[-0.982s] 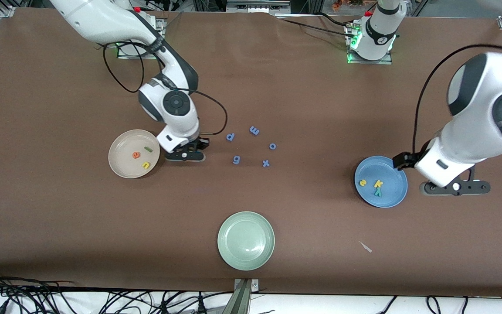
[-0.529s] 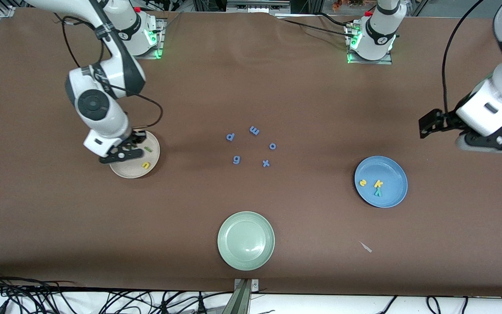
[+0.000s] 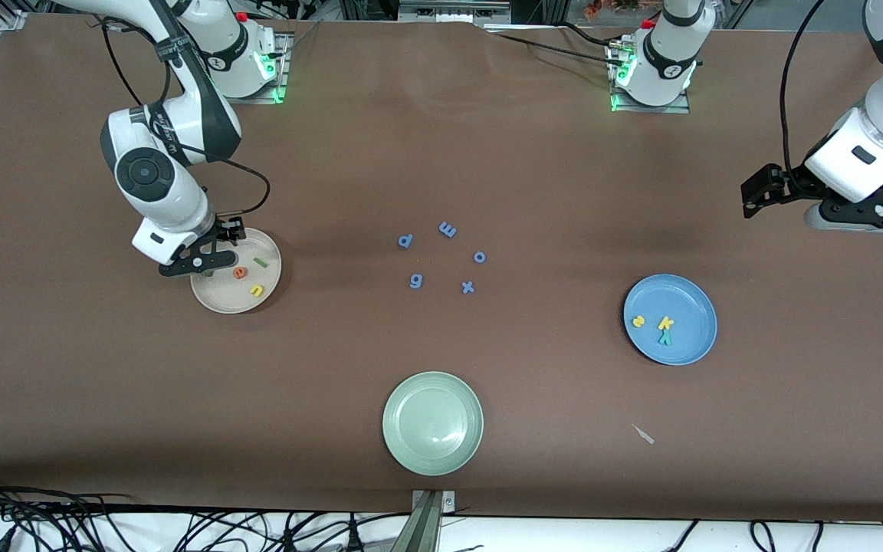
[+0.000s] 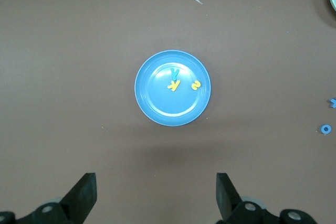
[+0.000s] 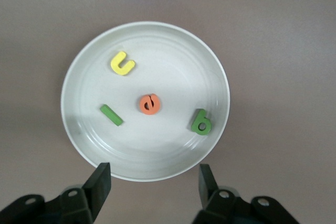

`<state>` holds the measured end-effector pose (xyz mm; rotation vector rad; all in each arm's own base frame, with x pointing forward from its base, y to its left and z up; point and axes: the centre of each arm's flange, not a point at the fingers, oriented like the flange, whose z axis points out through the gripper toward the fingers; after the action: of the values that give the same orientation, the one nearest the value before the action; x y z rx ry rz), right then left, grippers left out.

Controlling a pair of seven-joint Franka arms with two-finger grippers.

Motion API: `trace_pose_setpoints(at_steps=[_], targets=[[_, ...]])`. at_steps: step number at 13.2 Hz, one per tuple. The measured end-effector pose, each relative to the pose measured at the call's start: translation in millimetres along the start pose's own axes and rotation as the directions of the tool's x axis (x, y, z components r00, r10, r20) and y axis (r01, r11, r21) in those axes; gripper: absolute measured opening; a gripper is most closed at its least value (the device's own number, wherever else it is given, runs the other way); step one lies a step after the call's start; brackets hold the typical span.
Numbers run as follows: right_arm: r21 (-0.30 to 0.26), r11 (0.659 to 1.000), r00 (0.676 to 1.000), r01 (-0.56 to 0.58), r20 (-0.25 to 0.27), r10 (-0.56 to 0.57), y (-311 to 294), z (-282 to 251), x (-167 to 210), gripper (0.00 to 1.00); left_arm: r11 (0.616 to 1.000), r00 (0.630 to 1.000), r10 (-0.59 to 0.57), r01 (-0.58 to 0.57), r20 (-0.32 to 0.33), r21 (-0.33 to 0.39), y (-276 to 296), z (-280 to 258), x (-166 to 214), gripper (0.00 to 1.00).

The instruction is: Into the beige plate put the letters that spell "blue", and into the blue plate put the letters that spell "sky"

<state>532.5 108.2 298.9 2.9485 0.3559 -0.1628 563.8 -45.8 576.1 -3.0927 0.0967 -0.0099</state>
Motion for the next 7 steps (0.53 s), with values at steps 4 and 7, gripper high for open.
trace_pose_setpoints(at_steps=[4,7], targets=[[0.053,0.997,0.998,-0.06,0.035,0.058,2,-83,14,0.99,1.0,1.0,-0.014,0.014,-0.004,-0.001,-8,-1,0,1.0],[0.092,0.991,0.995,-0.097,0.026,0.095,13,-170,11,1.0,1.0,1.0,-0.018,0.018,-0.011,-0.001,-10,-4,-1,1.0]])
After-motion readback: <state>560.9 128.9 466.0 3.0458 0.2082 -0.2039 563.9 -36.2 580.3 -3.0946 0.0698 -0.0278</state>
